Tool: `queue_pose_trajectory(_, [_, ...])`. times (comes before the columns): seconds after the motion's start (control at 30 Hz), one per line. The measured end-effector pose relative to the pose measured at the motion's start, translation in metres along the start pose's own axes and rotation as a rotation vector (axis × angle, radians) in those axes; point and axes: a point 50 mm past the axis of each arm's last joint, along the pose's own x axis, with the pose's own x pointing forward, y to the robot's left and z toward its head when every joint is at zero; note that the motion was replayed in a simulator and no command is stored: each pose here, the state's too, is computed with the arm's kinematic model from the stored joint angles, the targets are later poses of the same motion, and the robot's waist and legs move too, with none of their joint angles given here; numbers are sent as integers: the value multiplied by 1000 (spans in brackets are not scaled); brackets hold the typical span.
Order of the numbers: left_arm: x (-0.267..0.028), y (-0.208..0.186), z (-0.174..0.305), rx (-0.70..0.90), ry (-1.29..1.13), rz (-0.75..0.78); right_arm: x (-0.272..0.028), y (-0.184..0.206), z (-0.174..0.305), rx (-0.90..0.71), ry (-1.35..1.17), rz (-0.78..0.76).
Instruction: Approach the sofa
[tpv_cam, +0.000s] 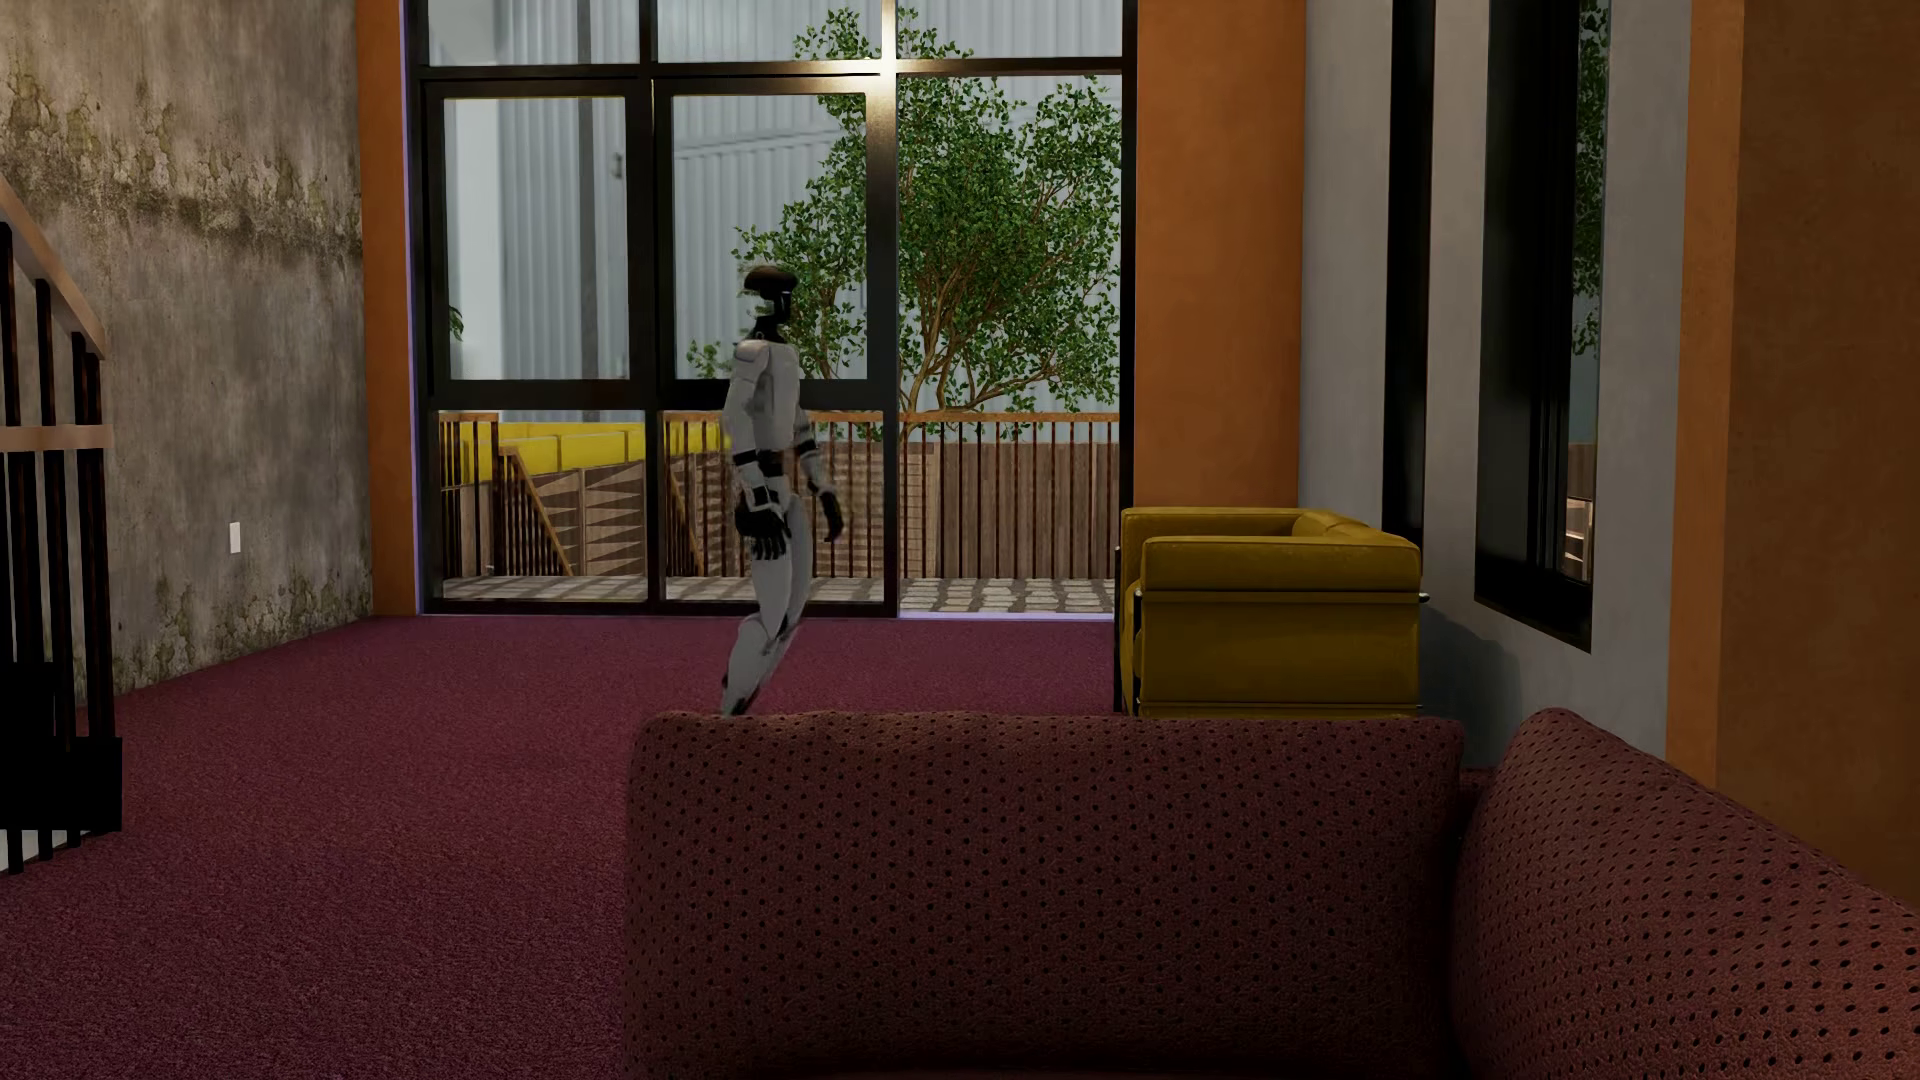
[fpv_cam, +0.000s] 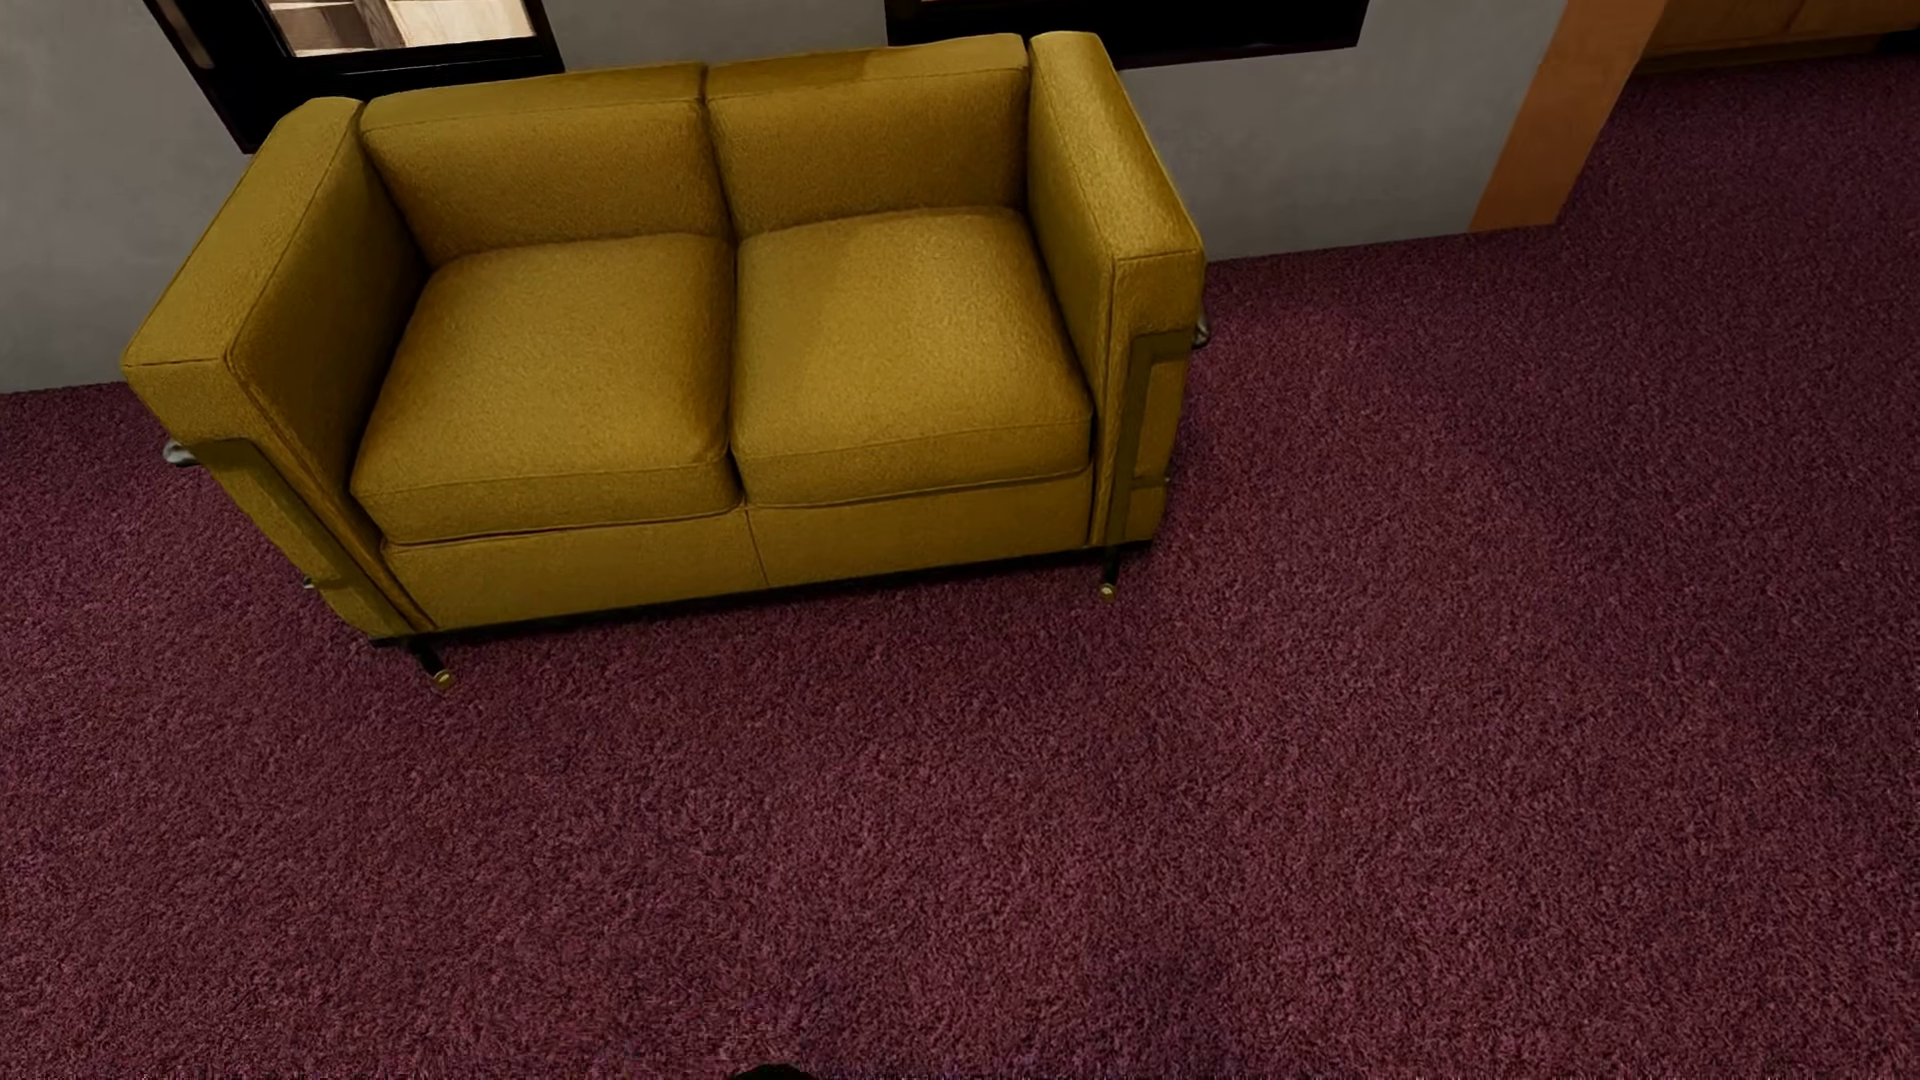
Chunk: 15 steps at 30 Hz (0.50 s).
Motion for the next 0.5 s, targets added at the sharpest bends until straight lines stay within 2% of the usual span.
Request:
queue_pose_trajectory(0.07, [-3,-25,-9,127,17,-100,3,-17,21,27,-64,-49])
queue_pose_trajectory(0.2, [-9,4,-20,-17,34,17,1,-32,55,89,-196,-98])
queue_pose_trajectory(0.3, [-11,30,-28,-110,64,114,2,-23,73,98,-255,-75])
queue_pose_trajectory(0.37, [-11,41,-30,-123,81,145,2,-11,84,49,-282,-35])
queue_pose_trajectory(0.5, [-10,36,-29,-86,79,119,1,19,90,-70,-305,63])
